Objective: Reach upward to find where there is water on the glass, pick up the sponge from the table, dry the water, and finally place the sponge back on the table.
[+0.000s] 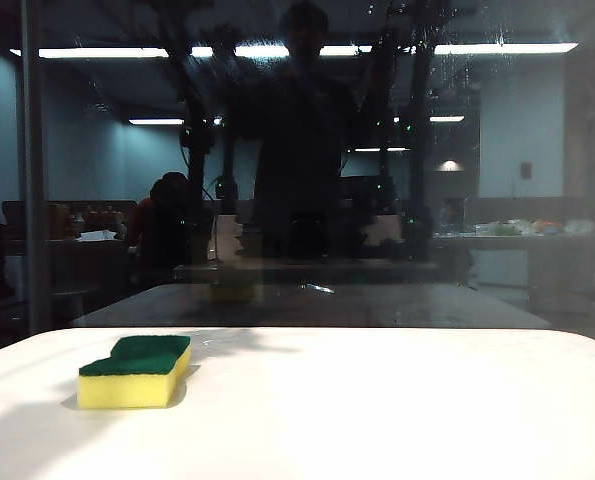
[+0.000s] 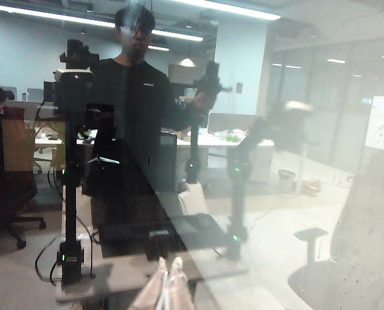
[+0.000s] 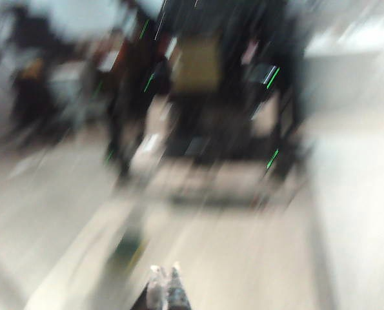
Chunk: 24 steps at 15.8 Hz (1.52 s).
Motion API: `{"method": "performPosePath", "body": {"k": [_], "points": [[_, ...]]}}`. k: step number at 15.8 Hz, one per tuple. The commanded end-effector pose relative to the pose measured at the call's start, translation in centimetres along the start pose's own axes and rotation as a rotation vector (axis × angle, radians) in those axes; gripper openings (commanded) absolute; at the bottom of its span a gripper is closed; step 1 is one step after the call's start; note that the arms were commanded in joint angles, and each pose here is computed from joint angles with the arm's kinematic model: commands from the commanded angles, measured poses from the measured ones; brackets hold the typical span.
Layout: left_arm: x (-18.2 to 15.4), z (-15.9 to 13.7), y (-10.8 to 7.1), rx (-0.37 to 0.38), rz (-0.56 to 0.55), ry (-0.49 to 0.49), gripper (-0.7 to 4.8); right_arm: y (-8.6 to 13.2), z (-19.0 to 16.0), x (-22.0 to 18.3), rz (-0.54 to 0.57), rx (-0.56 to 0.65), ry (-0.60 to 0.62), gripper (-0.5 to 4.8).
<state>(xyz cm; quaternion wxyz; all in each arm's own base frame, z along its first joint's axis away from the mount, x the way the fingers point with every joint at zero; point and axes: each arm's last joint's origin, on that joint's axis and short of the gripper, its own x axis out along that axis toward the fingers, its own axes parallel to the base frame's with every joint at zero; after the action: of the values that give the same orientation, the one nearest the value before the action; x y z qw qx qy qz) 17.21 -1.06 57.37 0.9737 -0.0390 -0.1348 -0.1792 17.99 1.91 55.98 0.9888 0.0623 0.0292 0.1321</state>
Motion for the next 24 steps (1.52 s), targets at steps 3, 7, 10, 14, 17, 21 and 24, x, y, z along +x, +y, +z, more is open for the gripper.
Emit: {"method": "performPosePath", "body": {"k": [3,7,10,14,17,21,24], "points": [[-0.6,0.7,-0.4,0.012,-0.026,-0.028,-0.05,0.2,-1.9,-0.5,0.101,0.056,0.216,-0.08],[-0.6,0.7,-0.4,0.013,-0.05,-0.026,-0.05,0.9,-4.2,-0.2,0.242,0.107,0.367,0.01],[-0.9,0.8,-0.5,0.015,-0.051,-0.031,-0.05,2.5,-7.8,1.1,0.338,0.112,0.51,0.04],[-1.1,1.0,-0.7,0.017,-0.052,-0.037,-0.05,3.3,-13.4,3.8,0.387,0.125,0.689,0.67],[-1.2,1.0,-0.7,0.018,-0.055,-0.038,-0.05,3.9,-17.8,5.9,0.397,0.183,0.742,1.9],[-1.3,1.1,-0.7,0.018,-0.055,-0.039,-0.05,4.4,-24.6,8.2,0.382,0.281,0.725,3.79],[-1.3,1.0,-0.7,0.015,-0.054,-0.03,-0.05,5.6,-27.7,9.5,0.4,0.289,0.803,4.7]]}}
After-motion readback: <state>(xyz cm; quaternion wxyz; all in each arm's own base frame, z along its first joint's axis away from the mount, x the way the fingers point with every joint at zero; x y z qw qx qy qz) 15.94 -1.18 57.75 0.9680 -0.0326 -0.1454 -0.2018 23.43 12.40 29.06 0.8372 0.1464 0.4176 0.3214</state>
